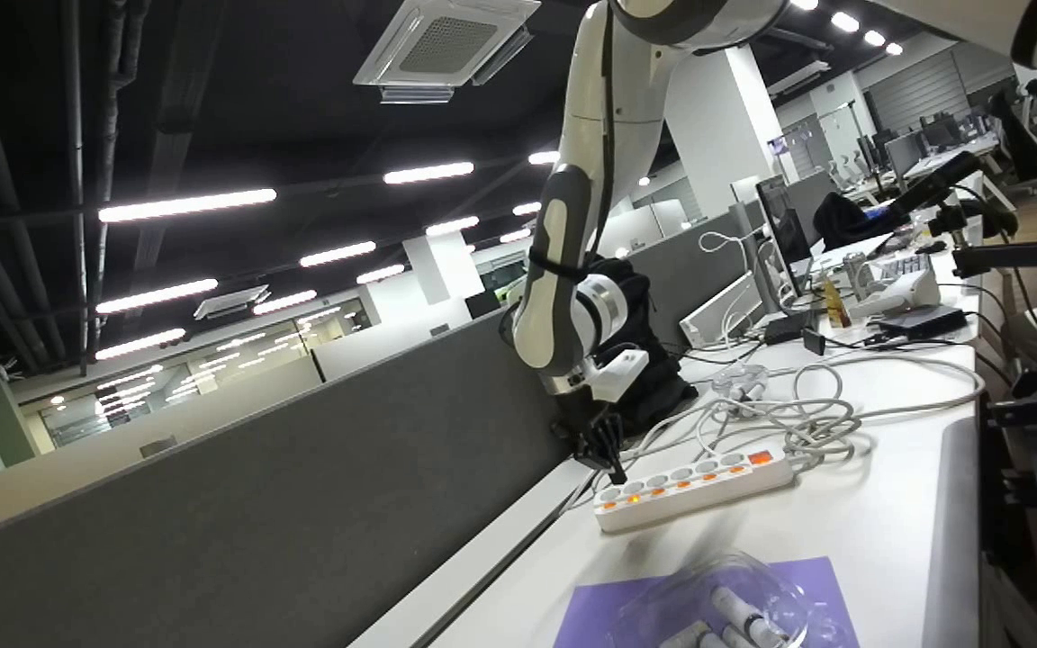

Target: Turn off the second switch from the left on the extension cord

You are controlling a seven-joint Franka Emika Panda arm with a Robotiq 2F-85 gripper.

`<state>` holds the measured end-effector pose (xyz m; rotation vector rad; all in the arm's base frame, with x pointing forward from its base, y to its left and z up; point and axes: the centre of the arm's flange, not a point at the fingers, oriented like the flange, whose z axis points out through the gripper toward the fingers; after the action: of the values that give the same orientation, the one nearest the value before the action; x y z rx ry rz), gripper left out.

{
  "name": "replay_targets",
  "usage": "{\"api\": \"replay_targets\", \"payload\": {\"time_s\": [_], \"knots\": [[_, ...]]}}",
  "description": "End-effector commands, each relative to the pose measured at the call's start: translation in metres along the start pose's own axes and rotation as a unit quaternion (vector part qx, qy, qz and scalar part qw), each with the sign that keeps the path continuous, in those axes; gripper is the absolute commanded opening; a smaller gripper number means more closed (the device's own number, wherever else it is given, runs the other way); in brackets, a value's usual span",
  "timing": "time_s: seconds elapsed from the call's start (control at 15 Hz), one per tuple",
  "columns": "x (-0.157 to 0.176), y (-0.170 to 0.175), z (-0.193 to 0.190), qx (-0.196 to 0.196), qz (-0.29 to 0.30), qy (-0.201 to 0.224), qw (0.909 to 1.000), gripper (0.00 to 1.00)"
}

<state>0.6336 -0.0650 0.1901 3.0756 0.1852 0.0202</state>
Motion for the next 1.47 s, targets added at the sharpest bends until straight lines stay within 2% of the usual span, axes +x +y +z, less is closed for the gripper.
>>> {"api": "replay_targets", "payload": {"time_s": [0.0,0.33,1.4], "knots": [[-0.005,0.018,-0.002,-0.006,0.057,0.007,0.9983,0.00],[-0.008,0.030,0.007,-0.007,0.089,-0.002,0.9960,0.00],[-0.005,0.025,0.030,-0.007,0.090,-0.022,0.9956,0.00]]}}
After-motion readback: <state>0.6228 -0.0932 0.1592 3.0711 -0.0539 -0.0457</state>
